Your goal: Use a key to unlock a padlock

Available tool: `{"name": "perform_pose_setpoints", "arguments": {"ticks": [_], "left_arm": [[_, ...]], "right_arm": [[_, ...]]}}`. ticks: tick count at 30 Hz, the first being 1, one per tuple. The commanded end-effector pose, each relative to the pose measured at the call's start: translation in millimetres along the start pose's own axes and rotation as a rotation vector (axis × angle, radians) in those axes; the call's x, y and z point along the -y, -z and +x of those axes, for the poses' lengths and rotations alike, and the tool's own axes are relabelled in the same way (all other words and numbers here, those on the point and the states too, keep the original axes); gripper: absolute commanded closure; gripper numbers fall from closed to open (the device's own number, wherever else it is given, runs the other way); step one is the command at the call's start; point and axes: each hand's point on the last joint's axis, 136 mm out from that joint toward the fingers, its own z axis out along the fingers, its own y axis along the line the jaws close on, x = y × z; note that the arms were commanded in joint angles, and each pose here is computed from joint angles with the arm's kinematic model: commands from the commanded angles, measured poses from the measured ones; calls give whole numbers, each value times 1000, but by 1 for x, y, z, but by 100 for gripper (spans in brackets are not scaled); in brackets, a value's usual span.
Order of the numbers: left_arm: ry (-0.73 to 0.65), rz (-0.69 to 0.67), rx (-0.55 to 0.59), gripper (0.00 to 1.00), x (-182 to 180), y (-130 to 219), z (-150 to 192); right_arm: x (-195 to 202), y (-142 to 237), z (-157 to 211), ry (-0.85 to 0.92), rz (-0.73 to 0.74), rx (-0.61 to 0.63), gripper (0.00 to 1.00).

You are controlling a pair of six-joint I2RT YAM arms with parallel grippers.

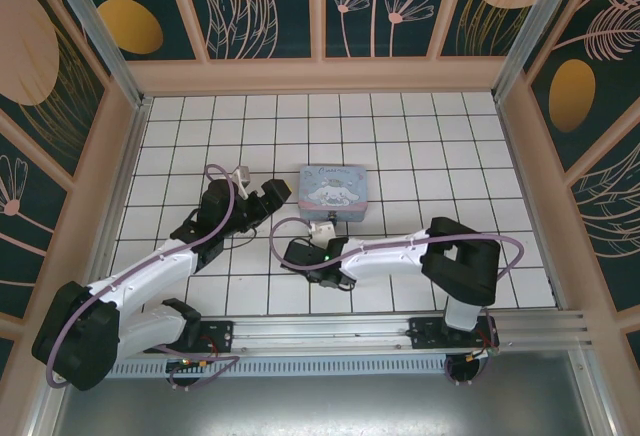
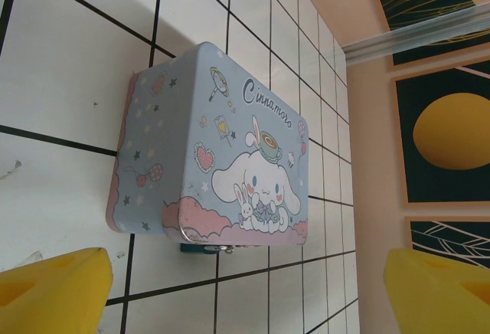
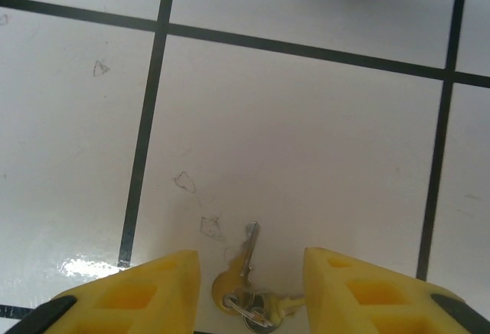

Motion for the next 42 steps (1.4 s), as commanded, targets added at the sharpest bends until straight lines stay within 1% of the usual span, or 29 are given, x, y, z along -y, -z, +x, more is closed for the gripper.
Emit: {"name": "perform_pose_setpoints", "arguments": {"ticks": [1,4,9,11,13,15,19,26,32,37,42], "left_arm": [[1,30,11,8,7,0,-5],[-1,27,10,8,6,0,-4],[-1,24,10,8,5,0,-5],[-1,23,11,8,5,0,-5],[-1,22,9,8,5,0,-4],[0,22,9,8,5,0,-4],[-2,17,9,8,3,1,-4],[-6,3,1,8,-2,-1,-1],[-22,4,-12,8,-3,-2,1],[-36,5,-36,8,-5,-3,6],[-32,1,-42,8,-9,-4,9]], "right_arm": [[3,-9,13,19,4,-37,62],[4,-11,20,22,0,-52,67],[6,-14,33,24,-6,-79,80],[6,-16,38,25,-14,-92,92],[6,-17,41,23,-24,-97,100],[6,-18,41,9,-46,-97,100],[0,-15,36,-30,-155,-73,100],[-11,11,8,-78,-358,34,100],[-6,35,-10,-125,-490,122,100],[9,44,-18,-183,-538,162,100],[15,44,-17,-190,-526,157,100]]}}
